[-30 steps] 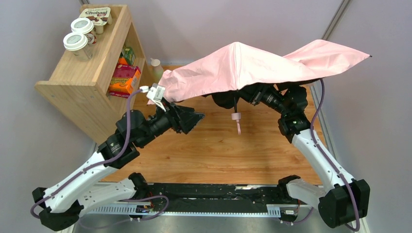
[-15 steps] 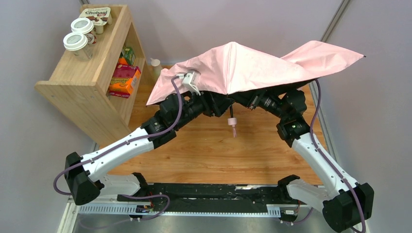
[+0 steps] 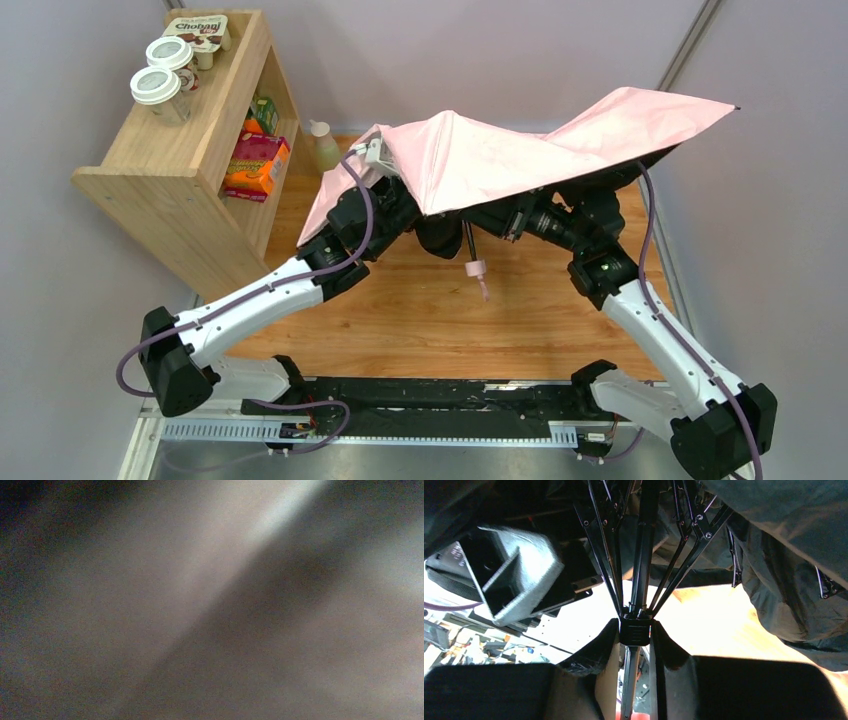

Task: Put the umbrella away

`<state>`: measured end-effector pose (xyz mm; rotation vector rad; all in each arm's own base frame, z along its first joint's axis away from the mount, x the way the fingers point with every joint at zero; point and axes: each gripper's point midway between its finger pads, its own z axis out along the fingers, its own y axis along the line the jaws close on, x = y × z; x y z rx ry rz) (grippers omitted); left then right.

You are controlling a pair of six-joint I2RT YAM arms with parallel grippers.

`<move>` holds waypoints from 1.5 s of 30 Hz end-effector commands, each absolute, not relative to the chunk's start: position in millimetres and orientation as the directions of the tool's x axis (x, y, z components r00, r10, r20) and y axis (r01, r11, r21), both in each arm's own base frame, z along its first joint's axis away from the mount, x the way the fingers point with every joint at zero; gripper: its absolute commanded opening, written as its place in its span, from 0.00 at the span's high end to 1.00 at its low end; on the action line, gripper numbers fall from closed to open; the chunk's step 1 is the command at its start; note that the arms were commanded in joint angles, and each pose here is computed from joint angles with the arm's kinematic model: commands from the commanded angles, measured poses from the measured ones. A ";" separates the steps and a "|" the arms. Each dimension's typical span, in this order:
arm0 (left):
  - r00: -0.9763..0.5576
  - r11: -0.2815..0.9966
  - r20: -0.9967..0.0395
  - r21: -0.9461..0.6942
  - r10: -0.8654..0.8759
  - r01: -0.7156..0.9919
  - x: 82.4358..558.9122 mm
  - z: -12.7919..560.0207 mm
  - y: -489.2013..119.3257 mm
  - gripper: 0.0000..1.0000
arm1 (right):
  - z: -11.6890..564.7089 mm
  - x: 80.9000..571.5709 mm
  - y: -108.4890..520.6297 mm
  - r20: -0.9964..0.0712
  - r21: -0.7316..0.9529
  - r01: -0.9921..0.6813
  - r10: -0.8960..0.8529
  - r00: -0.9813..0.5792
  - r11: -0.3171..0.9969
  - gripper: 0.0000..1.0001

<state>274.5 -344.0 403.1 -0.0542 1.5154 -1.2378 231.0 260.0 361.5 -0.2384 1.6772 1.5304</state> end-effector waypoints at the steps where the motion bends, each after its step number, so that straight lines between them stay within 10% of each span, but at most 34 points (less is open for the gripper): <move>1: -0.312 0.424 -0.676 -0.690 -0.668 0.587 278.6 427.8 -334.4 0.26 | 395.2 193.5 263.4 -0.789 0.594 -0.790 0.303 -0.534 0.154 1.00; 8: -0.287 0.405 -0.696 -0.649 -0.658 0.644 279.4 431.1 -340.5 1.00 | 392.3 196.5 264.0 -0.801 0.587 -0.781 0.292 -0.522 0.214 1.00; 11: -0.277 0.398 -0.683 -0.654 -0.676 0.643 280.7 432.3 -338.5 1.00 | 384.8 207.6 259.5 -0.790 0.608 -0.736 0.321 -0.523 0.298 0.91; 14: -0.287 0.387 -0.667 -0.671 -0.687 0.633 279.5 430.5 -335.9 1.00 | 379.1 222.4 250.4 -0.767 0.637 -0.677 0.392 -0.508 0.369 0.48; 23: -0.415 0.392 -0.663 -0.724 -0.623 0.567 273.9 401.7 -345.4 1.00 | 388.4 246.9 257.1 -0.848 0.528 -0.723 0.318 -0.424 0.445 0.26; 36: -0.461 0.388 -0.697 -0.702 -0.550 0.597 257.8 386.0 -348.0 1.00 | 410.1 290.3 249.5 -0.773 0.606 -0.639 0.540 -0.333 0.474 0.29; 45: -0.487 0.396 -0.704 -0.701 -0.517 0.593 251.8 382.8 -346.2 0.93 | 403.1 291.9 264.7 -0.749 0.633 -0.660 0.535 -0.390 0.405 0.96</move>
